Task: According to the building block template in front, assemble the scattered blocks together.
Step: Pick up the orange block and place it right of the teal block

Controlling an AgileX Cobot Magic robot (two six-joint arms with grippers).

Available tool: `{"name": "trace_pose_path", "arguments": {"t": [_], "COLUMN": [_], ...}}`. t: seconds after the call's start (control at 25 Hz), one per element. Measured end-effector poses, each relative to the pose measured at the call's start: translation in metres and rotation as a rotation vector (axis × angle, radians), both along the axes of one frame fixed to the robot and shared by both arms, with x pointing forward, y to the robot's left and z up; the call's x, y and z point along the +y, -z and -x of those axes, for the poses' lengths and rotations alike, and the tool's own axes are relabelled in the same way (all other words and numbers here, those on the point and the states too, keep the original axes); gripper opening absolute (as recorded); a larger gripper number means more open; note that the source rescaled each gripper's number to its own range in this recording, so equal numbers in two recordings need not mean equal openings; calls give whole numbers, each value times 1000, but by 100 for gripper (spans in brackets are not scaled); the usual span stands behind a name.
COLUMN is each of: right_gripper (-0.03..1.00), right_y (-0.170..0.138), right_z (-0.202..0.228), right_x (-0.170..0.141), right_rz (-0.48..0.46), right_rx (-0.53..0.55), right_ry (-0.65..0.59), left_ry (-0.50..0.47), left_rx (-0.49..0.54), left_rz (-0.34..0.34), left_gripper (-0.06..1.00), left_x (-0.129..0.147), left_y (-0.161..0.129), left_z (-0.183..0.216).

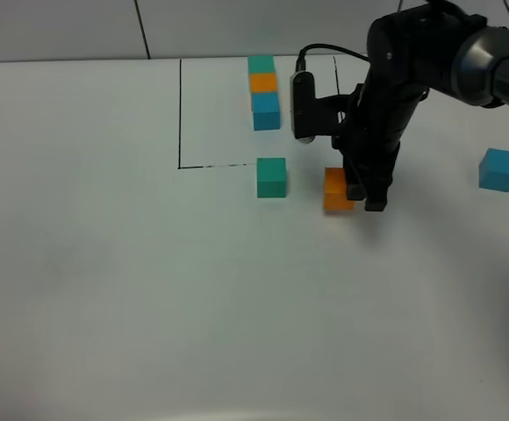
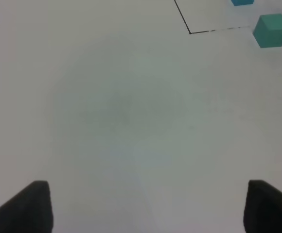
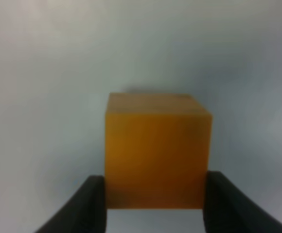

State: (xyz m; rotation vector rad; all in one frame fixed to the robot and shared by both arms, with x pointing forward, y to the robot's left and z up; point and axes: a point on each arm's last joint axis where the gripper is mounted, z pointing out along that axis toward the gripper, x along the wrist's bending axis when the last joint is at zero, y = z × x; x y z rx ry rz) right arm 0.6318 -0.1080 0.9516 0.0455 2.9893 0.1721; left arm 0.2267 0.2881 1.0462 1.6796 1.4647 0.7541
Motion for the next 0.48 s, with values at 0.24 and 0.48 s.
{"name": "trace_pose_path", "arguments": {"t": [0.24, 0.48], "right_gripper": [1, 1], "right_y": [6, 17], "right_z": [-14, -27], "right_x": [19, 28], "right_rz": [-4, -5], "right_rx": [-32, -28], "right_ry": [-31, -26], "left_ry": [0, -1], "left_rx": [0, 0], "left_rz": [0, 0], "left_gripper": [79, 79], "left_x": [0, 0], "left_y": [0, 0], "left_z": [0, 0]}}
